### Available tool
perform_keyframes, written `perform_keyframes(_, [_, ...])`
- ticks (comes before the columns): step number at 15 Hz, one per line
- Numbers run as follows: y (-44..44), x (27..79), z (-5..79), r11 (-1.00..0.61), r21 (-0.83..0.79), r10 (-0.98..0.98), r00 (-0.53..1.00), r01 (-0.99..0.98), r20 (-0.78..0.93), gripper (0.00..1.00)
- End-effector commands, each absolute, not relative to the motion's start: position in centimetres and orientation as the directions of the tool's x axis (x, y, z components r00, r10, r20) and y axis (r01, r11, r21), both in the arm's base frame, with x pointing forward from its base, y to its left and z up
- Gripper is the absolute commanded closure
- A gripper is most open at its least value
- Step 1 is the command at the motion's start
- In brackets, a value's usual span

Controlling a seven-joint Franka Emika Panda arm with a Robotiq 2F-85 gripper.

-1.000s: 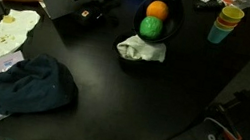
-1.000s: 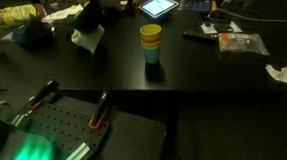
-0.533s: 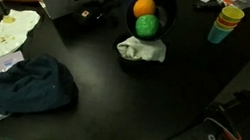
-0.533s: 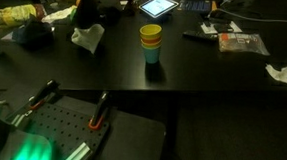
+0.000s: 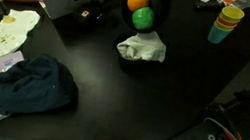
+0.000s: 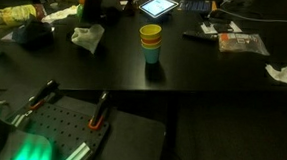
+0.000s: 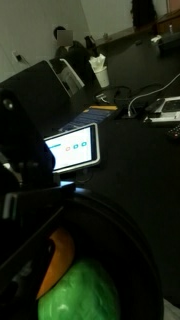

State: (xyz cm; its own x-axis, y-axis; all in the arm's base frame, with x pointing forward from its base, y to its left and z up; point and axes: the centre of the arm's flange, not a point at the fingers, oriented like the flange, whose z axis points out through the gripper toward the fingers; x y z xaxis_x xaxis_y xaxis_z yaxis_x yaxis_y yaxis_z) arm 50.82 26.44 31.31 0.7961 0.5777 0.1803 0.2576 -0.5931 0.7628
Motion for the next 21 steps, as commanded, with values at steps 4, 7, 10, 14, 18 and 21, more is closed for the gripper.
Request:
perform_keyframes(4, [27.9,48.4,31.9,-0.534,0.83,0.667,0.683,0.16,0.298,0.97])
perform_keyframes(7, [27.4,47.0,30.5,-0.531,0.832,0.675,0.674,0.159,0.301,0.97])
perform_keyframes(10, [26.7,45.6,28.9,-0.55,0.821,0.657,0.687,0.154,0.311,0.97])
perform_keyframes(14, [26.8,44.4,28.2,-0.543,0.834,0.684,0.628,0.098,0.372,0.98])
perform_keyframes(18, [26.7,44.1,28.1,-0.54,0.842,0.704,0.555,0.011,0.444,0.98])
perform_keyframes(21, [26.4,43.6,26.9,-0.543,0.839,0.705,0.53,-0.025,0.472,0.98])
